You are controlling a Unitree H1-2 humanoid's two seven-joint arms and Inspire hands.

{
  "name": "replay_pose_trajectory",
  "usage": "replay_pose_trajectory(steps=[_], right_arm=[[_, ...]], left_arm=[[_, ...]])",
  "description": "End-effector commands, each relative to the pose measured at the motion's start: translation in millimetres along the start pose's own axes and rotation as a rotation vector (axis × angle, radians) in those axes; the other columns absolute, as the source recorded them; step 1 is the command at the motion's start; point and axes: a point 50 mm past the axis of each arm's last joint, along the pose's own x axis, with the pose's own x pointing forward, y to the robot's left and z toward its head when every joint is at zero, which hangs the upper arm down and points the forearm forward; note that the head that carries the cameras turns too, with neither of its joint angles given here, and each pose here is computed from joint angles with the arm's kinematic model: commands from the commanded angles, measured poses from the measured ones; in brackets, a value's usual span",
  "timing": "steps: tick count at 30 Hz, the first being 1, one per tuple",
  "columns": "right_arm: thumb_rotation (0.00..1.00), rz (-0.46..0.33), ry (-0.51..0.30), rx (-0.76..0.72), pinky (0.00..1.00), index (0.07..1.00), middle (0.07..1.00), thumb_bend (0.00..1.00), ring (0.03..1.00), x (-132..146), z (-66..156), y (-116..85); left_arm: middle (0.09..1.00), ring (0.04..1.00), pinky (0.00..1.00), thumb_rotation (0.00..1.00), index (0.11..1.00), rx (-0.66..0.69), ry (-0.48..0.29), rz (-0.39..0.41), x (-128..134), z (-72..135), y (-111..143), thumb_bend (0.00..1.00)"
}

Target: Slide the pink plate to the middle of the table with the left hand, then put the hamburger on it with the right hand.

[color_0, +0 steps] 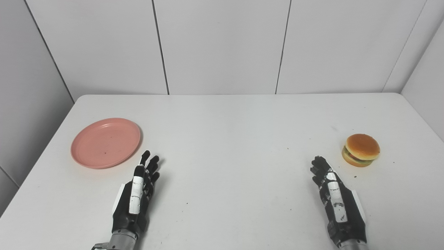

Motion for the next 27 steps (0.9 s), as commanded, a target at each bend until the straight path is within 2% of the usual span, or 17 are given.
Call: replay_pose_trajectory(steps=[1, 8, 27], right_arm=[[0.87, 0.012, -0.008, -0.003, 0.97, 0.873, 0.901, 0.85, 0.924, -3.5, 1.2, 0.1], [0.88, 0.015, -0.008, -0.011, 0.97, 0.875, 0.901, 0.83, 0.924, -3.1, 1.2, 0.6], [0.87, 0.023, -0.003, -0.011, 0.98, 0.869, 0.897, 0.87, 0.922, -2.7, -0.4, 1.9]], left_arm=[[0.953, 1.0, 1.0, 0.95, 0.981, 0.047, -0.009, -0.029, -3.5, 3.3, 8.0, 0.88], [0.947, 0.997, 1.0, 0.95, 0.979, 0.052, -0.005, -0.03, -3.3, 2.9, 8.3, 0.88], [0.939, 0.993, 1.0, 0.96, 0.984, 0.057, -0.001, -0.037, -2.8, 1.9, 8.1, 0.88]])
